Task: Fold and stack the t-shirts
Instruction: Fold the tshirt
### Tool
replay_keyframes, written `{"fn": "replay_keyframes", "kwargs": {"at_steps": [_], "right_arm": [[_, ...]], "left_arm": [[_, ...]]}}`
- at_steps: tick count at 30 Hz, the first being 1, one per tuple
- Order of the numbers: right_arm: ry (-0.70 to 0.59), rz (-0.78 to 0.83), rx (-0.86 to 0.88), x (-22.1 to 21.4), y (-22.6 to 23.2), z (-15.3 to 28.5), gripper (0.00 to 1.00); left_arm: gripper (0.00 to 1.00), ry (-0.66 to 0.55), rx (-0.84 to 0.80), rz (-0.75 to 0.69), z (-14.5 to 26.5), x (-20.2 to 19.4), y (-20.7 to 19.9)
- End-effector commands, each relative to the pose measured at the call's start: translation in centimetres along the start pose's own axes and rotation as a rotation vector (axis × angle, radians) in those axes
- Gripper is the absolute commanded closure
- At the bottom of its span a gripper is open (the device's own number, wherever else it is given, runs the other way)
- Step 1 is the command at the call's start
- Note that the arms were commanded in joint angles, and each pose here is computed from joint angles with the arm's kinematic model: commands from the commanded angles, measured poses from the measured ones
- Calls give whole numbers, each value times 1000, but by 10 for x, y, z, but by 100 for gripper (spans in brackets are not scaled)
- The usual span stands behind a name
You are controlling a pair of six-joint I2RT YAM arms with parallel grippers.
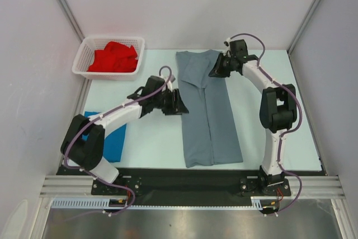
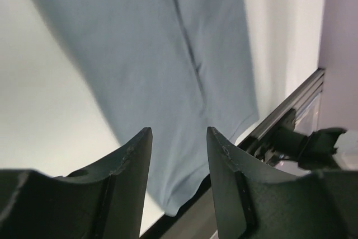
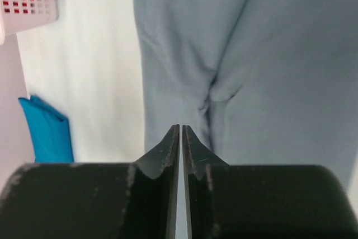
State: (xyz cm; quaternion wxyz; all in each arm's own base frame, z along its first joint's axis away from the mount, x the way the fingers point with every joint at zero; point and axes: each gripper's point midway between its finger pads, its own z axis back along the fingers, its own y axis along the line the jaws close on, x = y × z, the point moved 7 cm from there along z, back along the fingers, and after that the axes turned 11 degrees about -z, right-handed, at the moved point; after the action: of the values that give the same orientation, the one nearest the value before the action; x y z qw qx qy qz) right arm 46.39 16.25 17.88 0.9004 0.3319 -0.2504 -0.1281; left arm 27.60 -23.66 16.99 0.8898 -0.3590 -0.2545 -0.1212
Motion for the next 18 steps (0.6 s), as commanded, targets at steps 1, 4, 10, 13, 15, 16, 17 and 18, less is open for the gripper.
{"fn": "replay_keyframes", "kwargs": {"at_steps": [1, 4, 10, 13, 15, 16, 17, 18], "right_arm": [[46, -6, 51, -15, 17, -10, 91], [104, 3, 51, -35, 26, -30, 100], [185, -10, 49, -59, 28, -55, 100], [186, -15, 39, -60, 22, -65, 100], [196, -21, 17, -61, 13, -73, 100], [193, -25, 8, -59, 9, -75, 100], [188, -36, -2, -55, 2, -75, 100], [189, -46, -12, -54, -4, -77, 100]], "left_arm": [[51, -36, -13, 24, 12, -18, -12], [50, -21, -19, 47, 21, -37, -13], [50, -39, 10, 53, 45, -61, -9], [50, -47, 14, 75, 52, -70, -8], [49, -44, 20, 88, 54, -75, -7], [48, -41, 25, 91, 55, -76, -6], [47, -38, 26, 89, 56, -77, -7], [45, -32, 25, 87, 56, -78, -7]]}}
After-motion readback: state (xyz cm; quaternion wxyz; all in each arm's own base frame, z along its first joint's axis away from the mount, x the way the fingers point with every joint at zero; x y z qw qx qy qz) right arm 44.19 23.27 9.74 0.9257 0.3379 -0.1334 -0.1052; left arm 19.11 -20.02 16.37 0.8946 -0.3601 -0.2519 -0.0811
